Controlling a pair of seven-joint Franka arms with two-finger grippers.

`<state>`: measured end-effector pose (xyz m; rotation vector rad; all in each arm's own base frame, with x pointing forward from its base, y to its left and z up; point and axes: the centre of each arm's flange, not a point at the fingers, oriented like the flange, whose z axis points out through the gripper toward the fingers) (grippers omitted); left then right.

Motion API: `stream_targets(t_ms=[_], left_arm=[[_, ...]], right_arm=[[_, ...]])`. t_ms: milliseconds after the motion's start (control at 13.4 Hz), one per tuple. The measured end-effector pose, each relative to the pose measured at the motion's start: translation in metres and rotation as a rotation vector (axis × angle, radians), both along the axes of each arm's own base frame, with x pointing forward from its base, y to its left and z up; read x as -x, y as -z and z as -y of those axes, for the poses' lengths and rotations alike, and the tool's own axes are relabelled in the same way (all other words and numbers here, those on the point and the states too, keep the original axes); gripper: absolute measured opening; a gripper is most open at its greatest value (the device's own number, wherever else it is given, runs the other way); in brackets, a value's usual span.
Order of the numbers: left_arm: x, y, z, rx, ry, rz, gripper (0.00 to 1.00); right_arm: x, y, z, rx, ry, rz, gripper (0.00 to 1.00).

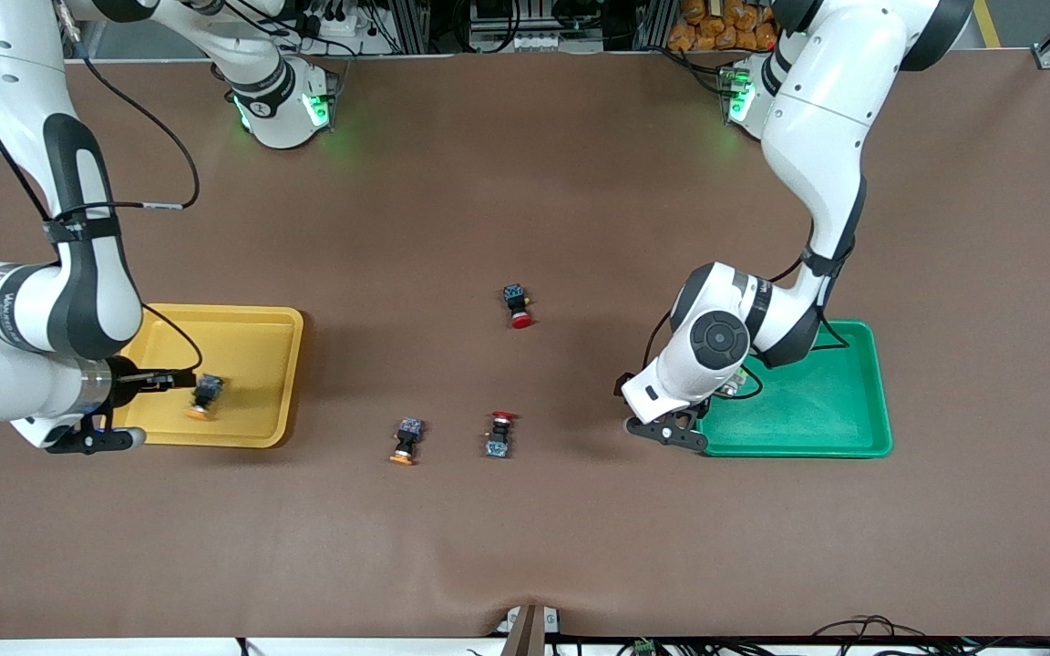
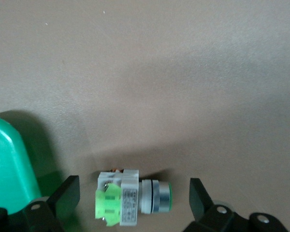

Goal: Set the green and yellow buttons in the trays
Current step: 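Release the orange button in the tray while the left gripper grasps another green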

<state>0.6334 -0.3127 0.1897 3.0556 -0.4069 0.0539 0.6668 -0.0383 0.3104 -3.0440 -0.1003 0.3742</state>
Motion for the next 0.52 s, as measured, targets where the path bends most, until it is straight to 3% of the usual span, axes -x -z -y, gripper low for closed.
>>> stream_targets(t_ms=[149, 299, 522], left_arm=[[0.003, 0.012, 0.001, -0.004, 0.002, -0.011, 1.00], [0.004, 0.015, 0.001, -0.006, 0.004, -0.014, 1.00], [0.003, 0.013, 0.001, -0.004, 0.005, -0.011, 0.69]], right_arm=[[-0.004, -0.004, -0.042, -0.041, -0.017, 0.011, 1.00], [-0.004, -0.006, -0.098, -0.042, 0.011, 0.017, 1.00], [-0.003, -0.006, -0.189, -0.019, 0.044, 0.104, 1.00]])
